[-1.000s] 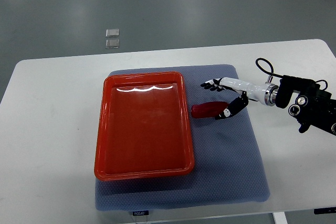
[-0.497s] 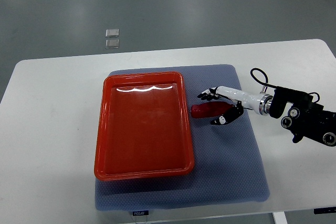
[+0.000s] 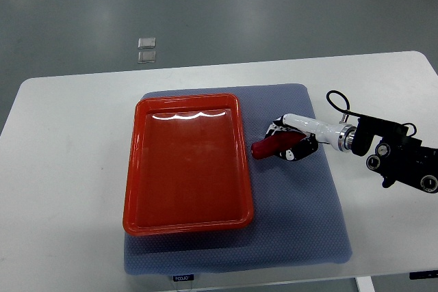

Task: Place red pepper on red tray
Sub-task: 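Close the right hand fingers around the red pepper, then lift the red pepper off the mat with the right hand, then carry the pepper over the red tray and lower it inside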

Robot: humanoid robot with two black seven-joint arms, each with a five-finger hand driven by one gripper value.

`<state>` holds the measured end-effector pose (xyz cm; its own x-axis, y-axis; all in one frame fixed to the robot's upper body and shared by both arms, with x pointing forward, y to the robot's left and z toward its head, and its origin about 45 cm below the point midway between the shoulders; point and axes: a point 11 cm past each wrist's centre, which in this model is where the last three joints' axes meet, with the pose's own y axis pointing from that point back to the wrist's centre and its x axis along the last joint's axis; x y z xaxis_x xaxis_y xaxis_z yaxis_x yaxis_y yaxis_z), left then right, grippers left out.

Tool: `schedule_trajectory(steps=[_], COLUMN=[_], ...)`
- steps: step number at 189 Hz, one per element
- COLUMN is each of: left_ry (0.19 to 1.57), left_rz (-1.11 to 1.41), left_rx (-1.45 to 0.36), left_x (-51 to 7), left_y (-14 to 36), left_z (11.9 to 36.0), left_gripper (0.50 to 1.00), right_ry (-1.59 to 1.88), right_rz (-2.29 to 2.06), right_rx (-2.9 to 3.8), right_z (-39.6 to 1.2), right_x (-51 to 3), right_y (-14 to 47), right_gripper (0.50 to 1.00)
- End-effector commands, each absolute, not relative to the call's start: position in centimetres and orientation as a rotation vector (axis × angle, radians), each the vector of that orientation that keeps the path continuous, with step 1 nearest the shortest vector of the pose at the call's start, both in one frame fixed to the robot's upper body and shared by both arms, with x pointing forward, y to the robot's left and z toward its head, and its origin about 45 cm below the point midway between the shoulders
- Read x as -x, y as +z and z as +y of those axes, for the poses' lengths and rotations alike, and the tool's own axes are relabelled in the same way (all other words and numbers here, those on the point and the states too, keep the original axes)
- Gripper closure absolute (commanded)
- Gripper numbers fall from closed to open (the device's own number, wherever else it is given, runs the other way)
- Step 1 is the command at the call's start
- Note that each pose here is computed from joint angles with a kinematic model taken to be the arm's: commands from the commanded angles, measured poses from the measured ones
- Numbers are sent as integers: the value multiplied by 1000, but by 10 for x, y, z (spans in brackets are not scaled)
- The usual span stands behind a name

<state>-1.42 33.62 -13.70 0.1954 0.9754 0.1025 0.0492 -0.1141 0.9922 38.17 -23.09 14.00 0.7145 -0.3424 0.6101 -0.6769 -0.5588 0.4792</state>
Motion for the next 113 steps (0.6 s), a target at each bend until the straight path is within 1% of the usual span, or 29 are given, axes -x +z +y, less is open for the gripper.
schedule_trajectory(steps=[1, 30, 62, 87, 107, 113], left_ry=[1113, 1113, 1113, 1109, 1110, 1109], left_rz=[1053, 1053, 1053, 1054, 1053, 1054], left_rx=[-1419, -1419, -1419, -1418, -1419, -1418], left_x=[14, 14, 14, 14, 14, 14], left_y=[-137, -137, -137, -137, -137, -137], left_z=[336, 336, 336, 336, 336, 336], left_gripper=[500, 500, 500, 500, 500, 500], right_ry=[605, 663, 714, 749, 765, 769], right_rz=[-782, -831, -833, -836, -848, -841], right_rx=[-2183, -2159, -2151, -2178, -2225, -2252], right_z=[-236, -253, -260, -249, -232, -220], right_x=[-385, -405, -420, -432, -442, -444], right_y=[145, 176, 208, 232, 253, 258], right_gripper=[1000, 1000, 1000, 1000, 1000, 1000])
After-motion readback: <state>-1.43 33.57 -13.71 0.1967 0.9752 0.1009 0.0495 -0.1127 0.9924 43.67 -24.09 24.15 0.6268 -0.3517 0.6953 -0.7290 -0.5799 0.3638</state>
